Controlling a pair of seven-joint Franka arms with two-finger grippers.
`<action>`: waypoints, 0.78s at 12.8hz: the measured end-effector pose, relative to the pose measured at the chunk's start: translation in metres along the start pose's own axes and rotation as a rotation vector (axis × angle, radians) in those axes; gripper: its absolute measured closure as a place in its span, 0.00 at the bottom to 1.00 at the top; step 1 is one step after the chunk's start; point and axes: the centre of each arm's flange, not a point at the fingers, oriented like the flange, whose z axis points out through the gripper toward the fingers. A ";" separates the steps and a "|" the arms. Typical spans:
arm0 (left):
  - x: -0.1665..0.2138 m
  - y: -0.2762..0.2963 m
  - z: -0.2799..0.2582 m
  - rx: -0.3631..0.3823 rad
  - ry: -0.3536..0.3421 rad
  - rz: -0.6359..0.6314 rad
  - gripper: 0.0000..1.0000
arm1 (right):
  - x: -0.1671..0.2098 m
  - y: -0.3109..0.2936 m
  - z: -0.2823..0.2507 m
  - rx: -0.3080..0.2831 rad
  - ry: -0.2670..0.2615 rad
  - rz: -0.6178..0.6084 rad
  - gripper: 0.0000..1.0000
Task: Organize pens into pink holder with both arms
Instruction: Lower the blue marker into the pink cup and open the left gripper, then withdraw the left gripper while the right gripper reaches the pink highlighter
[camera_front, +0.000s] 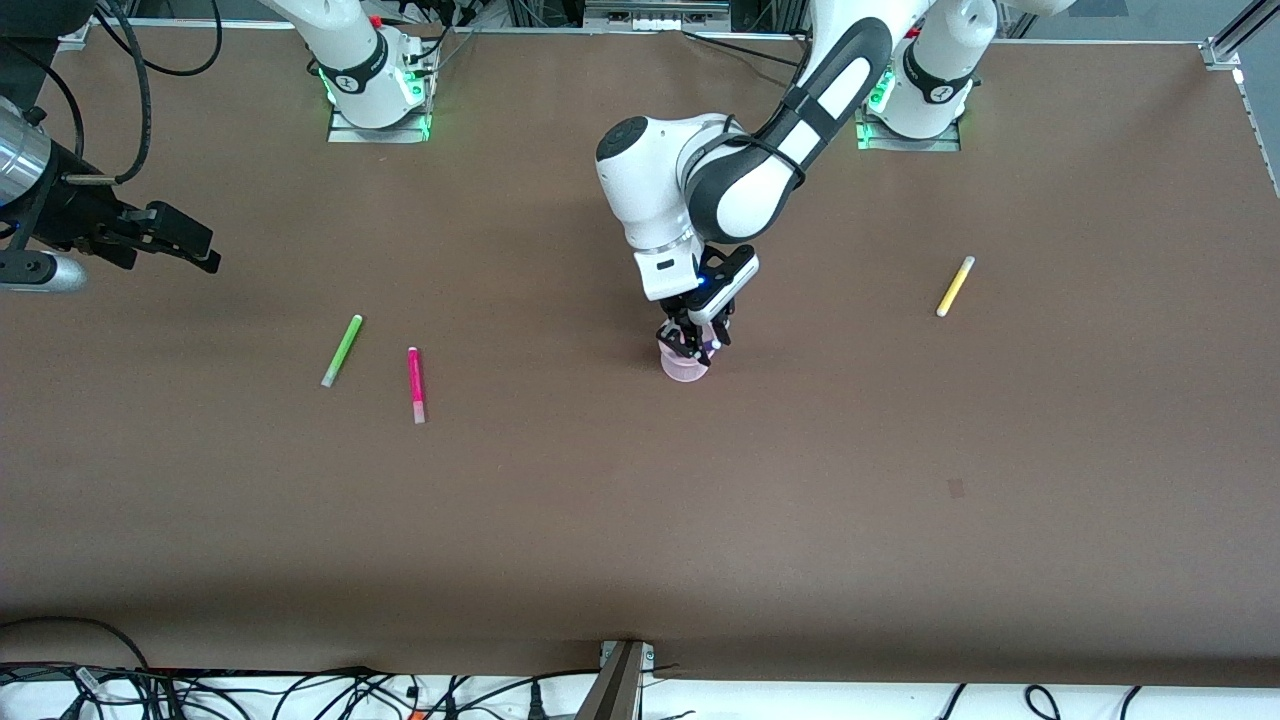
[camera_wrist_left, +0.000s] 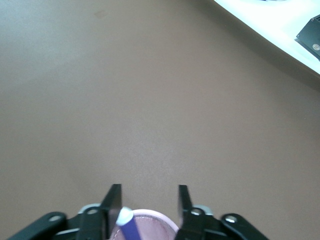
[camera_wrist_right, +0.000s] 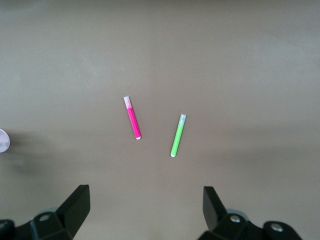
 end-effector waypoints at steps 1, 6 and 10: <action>0.004 0.003 -0.001 -0.004 0.003 -0.004 0.30 | 0.000 0.000 0.000 0.000 0.002 0.000 0.00; 0.122 0.030 -0.023 0.000 -0.069 0.030 0.13 | 0.000 -0.001 0.000 0.001 0.004 -0.001 0.00; 0.274 0.007 -0.055 -0.009 -0.293 0.153 0.11 | 0.001 -0.001 0.000 0.001 0.004 -0.001 0.00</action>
